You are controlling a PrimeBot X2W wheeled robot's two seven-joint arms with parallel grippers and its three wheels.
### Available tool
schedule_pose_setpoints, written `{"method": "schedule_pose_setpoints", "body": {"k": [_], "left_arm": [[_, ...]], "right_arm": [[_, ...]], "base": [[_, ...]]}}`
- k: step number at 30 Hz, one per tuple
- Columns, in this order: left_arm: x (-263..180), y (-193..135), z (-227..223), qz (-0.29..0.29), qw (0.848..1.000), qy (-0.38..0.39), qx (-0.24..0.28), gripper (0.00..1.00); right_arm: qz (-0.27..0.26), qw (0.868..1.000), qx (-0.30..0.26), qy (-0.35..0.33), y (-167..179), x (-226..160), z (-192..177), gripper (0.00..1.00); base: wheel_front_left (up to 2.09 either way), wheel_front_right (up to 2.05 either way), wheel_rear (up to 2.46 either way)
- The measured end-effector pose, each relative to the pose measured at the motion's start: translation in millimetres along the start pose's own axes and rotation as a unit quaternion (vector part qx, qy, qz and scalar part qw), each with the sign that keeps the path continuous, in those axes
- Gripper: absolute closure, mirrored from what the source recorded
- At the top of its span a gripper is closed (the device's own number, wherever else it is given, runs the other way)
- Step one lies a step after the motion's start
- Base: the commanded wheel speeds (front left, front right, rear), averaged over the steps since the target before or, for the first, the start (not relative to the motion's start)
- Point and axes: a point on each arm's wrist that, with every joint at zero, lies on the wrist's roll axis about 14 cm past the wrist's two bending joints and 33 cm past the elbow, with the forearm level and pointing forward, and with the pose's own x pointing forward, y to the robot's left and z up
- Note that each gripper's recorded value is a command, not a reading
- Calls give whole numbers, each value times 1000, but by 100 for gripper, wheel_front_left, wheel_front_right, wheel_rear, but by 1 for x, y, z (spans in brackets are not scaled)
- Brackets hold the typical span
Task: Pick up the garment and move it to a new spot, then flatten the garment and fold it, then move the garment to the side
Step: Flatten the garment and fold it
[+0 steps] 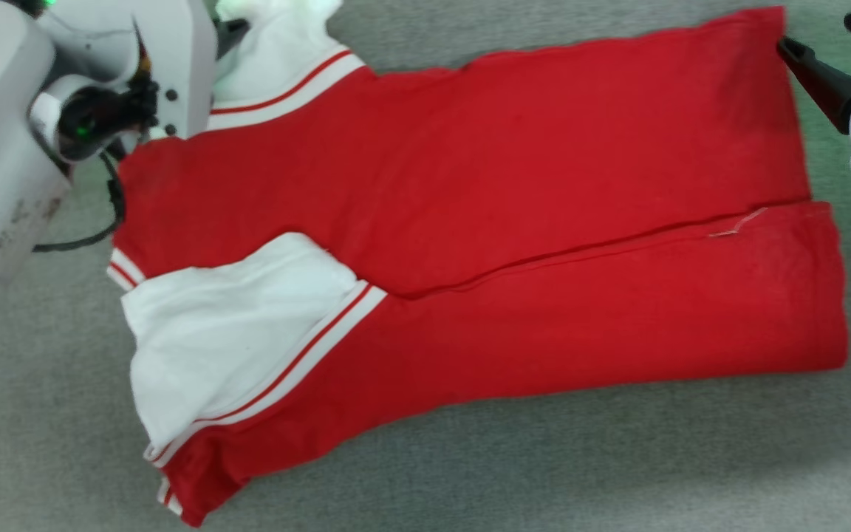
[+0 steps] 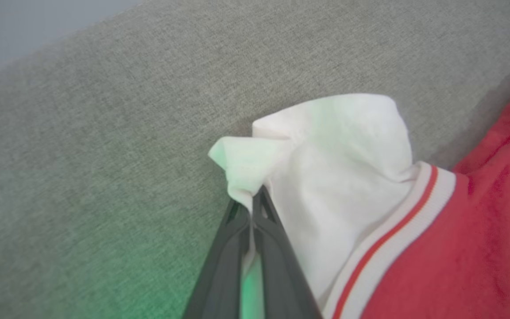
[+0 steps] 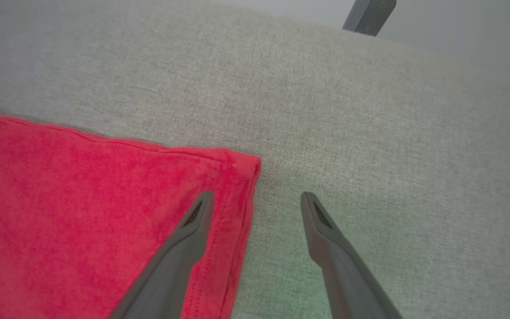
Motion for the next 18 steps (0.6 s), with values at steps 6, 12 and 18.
{"method": "schedule_pose_setpoints", "body": {"k": [6,12,18], "left_arm": [[-3,2,-3,2,1000,-4,6,100],[-2,-1,-2,-6,1000,-17,3,100],[-11,-14,3,-17,998,-53,-10,100]], "right_arm": [[31,994,8,101,11,22,-17,0],[42,990,9,132,16,38,-23,56],[42,993,5,112,19,39,-17,100]], "base": [[0,0,0],[0,0,0],[0,0,0]]}}
